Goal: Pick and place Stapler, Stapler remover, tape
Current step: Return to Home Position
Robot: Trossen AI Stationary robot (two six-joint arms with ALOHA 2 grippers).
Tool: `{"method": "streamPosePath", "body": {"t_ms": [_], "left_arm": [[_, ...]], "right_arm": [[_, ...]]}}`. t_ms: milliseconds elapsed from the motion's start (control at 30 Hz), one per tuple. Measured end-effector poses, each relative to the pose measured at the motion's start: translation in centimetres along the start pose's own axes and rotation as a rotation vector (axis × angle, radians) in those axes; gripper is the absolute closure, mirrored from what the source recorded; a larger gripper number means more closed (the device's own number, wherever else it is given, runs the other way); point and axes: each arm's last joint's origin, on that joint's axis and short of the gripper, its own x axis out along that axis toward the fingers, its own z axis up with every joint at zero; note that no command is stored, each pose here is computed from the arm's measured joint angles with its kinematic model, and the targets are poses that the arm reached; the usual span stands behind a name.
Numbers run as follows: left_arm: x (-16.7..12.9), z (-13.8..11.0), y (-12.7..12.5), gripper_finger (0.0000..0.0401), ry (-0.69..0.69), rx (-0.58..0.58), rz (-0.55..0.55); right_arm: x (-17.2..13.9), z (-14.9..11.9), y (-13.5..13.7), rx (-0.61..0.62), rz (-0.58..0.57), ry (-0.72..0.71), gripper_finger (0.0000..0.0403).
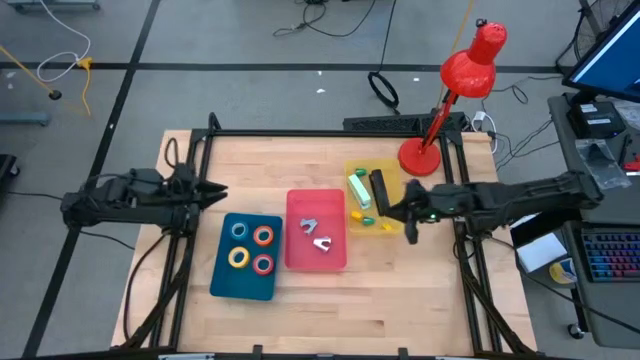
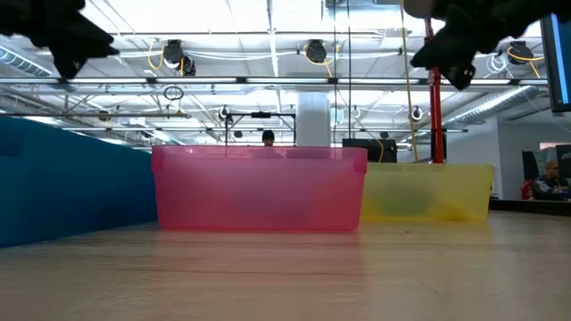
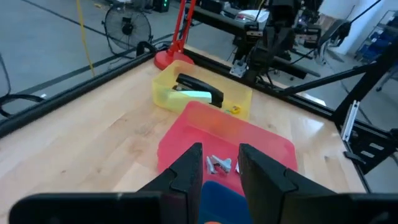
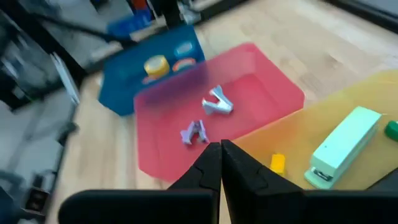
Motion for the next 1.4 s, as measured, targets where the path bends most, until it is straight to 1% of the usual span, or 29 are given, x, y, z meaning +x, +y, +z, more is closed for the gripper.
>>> {"method": "streamPosePath", "body": {"t_ms": [133,267,367,500,600,667,767,867,900,933,1000,1100,1167,1233,1300,1333,1400], "left_arm": [[1.7,-2.2,0.3,0.0297,-0.032,-0.020,-0.064],[1.7,-3.3,0.6,0.0297,-0.065,-0.034,-0.105],[1.4,-3.9,0.9,0.0297,-0.067,-0.030,-0.107],[1.6,-4.5,1.1,0.0297,-0.015,-0.027,-0.088],[1.9,-4.8,1.1,0.0297,0.009,-0.074,-0.080],[1.9,-4.7,1.1,0.0297,0.007,-0.137,-0.083],[2.0,-4.7,1.1,0.0297,0.014,-0.236,-0.082],[2.0,-4.6,1.1,0.0297,0.012,-0.334,-0.083],[2.0,-4.6,1.1,0.0297,0.012,-0.338,-0.082],[2.0,-4.6,1.1,0.0297,0.011,-0.319,-0.080],[2.0,-4.6,1.0,0.0297,0.000,-0.241,-0.082],[1.9,-3.8,0.8,0.0297,-0.083,-0.109,-0.111],[1.8,-3.2,0.5,0.0297,-0.148,-0.014,-0.164],[1.6,-2.8,0.1,0.0297,-0.186,0.083,-0.241],[1.5,-2.7,-0.1,0.0297,-0.185,0.161,-0.312],[1.5,-2.8,-0.1,0.0297,-0.174,0.179,-0.334],[1.6,-3.1,-0.1,0.0297,-0.149,0.188,-0.340]], "right_arm": [[-1.6,-1.7,-1.2,0.066,0.044,-0.083,0.0401],[-2.7,-3.0,-2.0,0.086,0.077,-0.140,0.0401],[-3.3,-3.7,-2.5,0.091,0.094,-0.171,0.0399],[-3.8,-4.6,-3.0,0.098,0.112,-0.204,0.0399],[-4.1,-5.2,-3.4,0.106,0.127,-0.223,0.0399],[-4.0,-5.7,-3.6,0.139,0.132,-0.225,0.0399],[-3.7,-6.4,-4.0,0.202,0.134,-0.212,0.0399],[-2.9,-7.6,-4.3,0.306,0.147,-0.167,0.0399],[-2.6,-7.9,-4.5,0.322,0.152,-0.166,0.0399],[-2.4,-8.2,-4.5,0.315,0.160,-0.176,0.0399],[-1.9,-8.6,-4.7,0.246,0.182,-0.223,0.0399],[-1.6,-8.6,-4.5,0.118,0.270,-0.340,0.0399],[-1.7,-8.6,-4.3,0.041,0.365,-0.415,0.0399],[-2.1,-8.5,-4.1,-0.008,0.450,-0.476,0.0399],[-2.7,-8.1,-3.8,-0.014,0.516,-0.540,0.0399],[-2.7,-8.1,-3.9,-0.004,0.524,-0.540,0.0399],[-2.9,-8.1,-3.9,0.018,0.531,-0.549,0.0399]]}}
